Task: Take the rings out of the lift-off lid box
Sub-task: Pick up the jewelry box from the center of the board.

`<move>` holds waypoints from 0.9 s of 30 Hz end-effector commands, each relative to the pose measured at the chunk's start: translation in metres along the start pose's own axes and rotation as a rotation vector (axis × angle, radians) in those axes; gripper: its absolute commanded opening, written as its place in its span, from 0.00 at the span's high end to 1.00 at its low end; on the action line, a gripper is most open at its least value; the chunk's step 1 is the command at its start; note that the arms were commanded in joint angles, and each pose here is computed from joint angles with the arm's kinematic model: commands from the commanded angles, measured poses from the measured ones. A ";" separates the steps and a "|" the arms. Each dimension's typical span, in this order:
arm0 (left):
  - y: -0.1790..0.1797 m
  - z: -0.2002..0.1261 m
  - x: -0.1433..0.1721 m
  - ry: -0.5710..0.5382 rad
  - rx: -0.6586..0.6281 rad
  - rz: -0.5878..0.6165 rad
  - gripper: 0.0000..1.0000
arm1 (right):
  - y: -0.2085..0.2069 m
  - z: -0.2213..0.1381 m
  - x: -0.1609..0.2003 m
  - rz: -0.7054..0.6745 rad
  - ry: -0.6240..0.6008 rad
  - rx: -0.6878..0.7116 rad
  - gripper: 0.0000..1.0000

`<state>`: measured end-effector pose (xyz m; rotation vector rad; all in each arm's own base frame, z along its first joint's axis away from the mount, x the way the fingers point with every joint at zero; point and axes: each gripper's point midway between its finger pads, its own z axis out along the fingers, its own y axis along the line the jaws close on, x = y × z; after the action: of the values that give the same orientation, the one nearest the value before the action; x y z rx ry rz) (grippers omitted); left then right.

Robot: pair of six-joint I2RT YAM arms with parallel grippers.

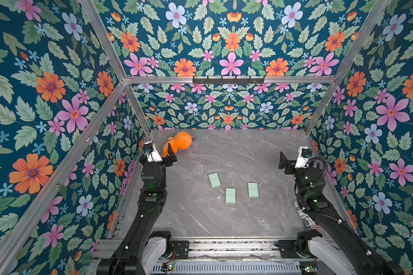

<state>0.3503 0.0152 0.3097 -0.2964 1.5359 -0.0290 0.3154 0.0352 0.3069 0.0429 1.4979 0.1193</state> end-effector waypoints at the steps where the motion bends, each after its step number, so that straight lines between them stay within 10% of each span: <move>1: 0.021 -0.018 0.034 0.164 -0.113 -0.221 0.00 | 0.013 -0.029 -0.010 0.320 0.003 -0.096 0.00; 12: -0.022 -0.054 0.031 0.213 0.163 -0.300 0.00 | 0.028 -0.049 0.030 0.368 0.444 -0.089 0.01; 27: -0.046 -0.064 0.080 0.428 0.008 -0.029 0.00 | 0.066 -0.085 0.146 0.073 0.945 0.043 0.02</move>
<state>0.3009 -0.0627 0.2475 -0.3017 1.9197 -0.1934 0.2421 0.1249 0.1801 0.0050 2.3765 0.2885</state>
